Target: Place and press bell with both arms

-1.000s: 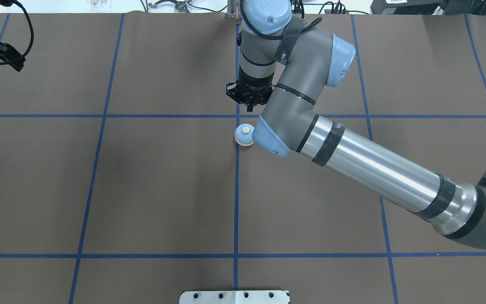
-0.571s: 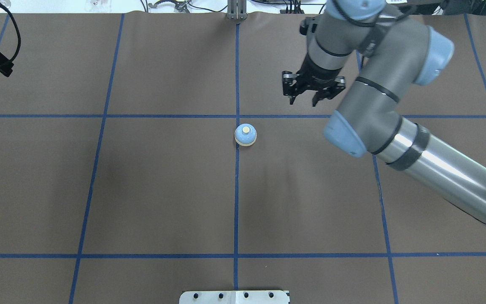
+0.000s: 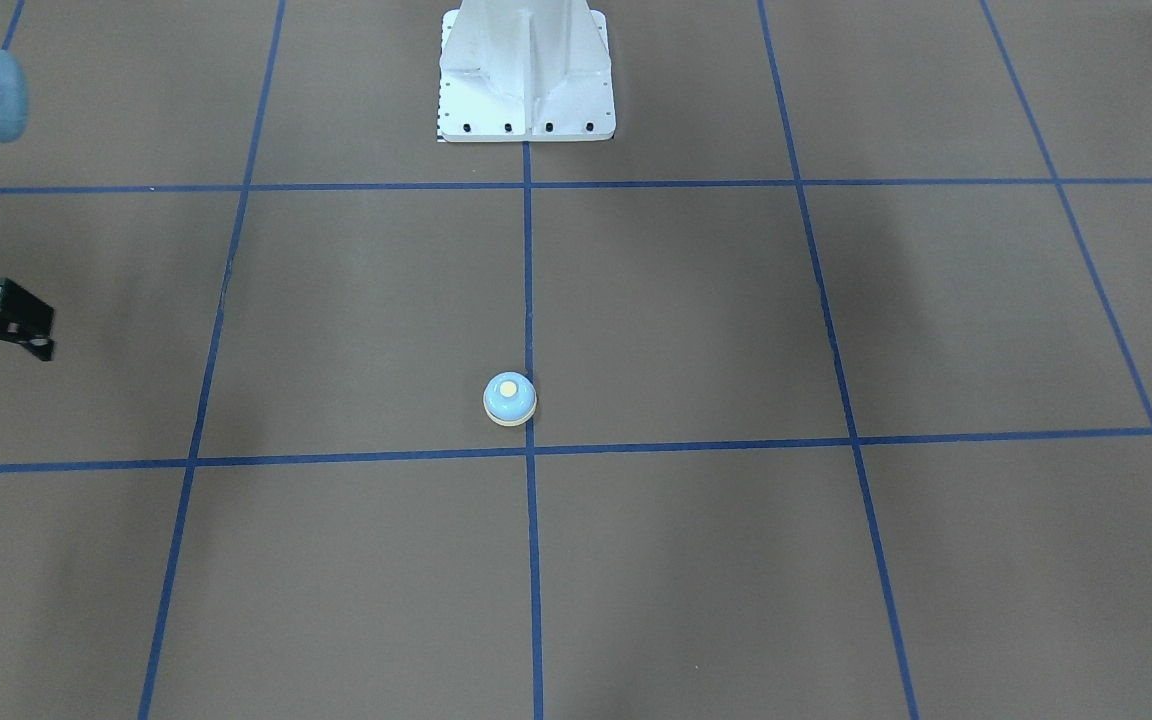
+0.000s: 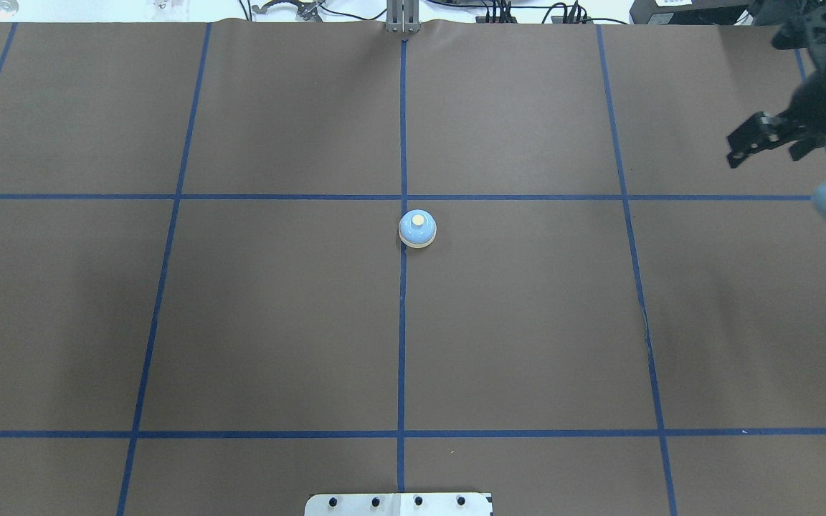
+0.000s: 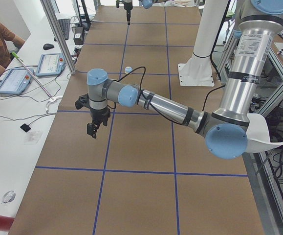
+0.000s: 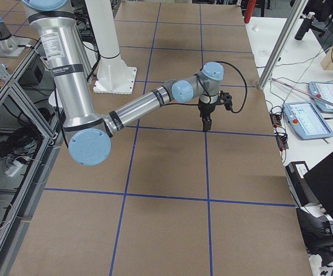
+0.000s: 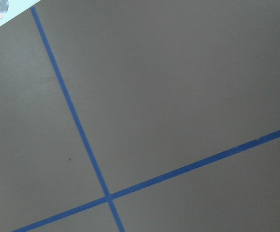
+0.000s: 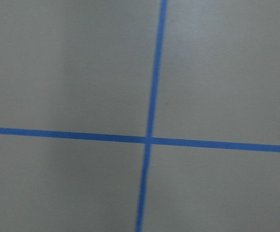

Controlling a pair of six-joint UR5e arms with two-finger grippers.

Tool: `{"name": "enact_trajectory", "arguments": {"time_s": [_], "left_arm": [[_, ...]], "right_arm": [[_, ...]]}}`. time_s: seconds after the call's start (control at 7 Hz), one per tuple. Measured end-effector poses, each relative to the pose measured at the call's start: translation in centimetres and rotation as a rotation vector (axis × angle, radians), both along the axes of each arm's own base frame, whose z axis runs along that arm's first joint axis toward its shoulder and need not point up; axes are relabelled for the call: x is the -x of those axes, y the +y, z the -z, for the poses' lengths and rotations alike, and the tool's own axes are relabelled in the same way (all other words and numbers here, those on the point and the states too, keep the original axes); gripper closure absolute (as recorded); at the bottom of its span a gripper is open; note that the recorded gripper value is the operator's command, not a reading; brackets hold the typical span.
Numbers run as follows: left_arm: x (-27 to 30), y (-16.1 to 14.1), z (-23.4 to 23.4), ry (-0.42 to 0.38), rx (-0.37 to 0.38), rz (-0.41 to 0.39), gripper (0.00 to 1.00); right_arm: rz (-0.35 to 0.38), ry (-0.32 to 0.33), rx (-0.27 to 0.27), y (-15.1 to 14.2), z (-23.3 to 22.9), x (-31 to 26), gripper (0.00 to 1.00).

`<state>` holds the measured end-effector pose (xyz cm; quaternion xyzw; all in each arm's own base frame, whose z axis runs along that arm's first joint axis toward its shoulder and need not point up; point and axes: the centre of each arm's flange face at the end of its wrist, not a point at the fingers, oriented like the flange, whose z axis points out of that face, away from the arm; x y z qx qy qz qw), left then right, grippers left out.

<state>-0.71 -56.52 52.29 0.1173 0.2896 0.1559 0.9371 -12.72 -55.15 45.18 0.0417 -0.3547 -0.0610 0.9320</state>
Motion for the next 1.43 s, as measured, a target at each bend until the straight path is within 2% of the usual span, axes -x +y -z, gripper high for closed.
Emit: {"name": "enact_trajectory", "arguments": {"time_s": [0.14, 0.29, 0.57, 0.86, 1.14, 1.43], "left_arm": [[3.1, 1.7, -2.3, 0.023, 0.024, 0.017, 0.00], [5.4, 3.6, -4.6, 0.056, 0.058, 0.038, 0.00], [7.4, 7.2, -8.2, 0.103, 0.124, 0.070, 0.00], [8.1, 10.1, -10.7, 0.113, 0.170, 0.091, 0.00], [8.3, 10.9, -11.5, 0.114, 0.191, 0.102, 0.00], [8.3, 11.0, -11.6, 0.114, 0.194, 0.105, 0.00]], "right_arm": [[0.030, 0.023, -0.015, 0.7, -4.8, -5.6, 0.00], [0.042, 0.033, -0.005, 2.5, -9.0, -10.1, 0.00], [0.030, 0.038, 0.048, 6.8, -14.6, -14.6, 0.00], [0.005, 0.040, 0.073, 8.2, -16.6, -16.6, 0.00], [-0.021, 0.025, 0.119, 10.0, -18.6, -17.7, 0.00], [-0.044, -0.023, 0.134, 10.3, -18.3, -18.3, 0.00]]}}
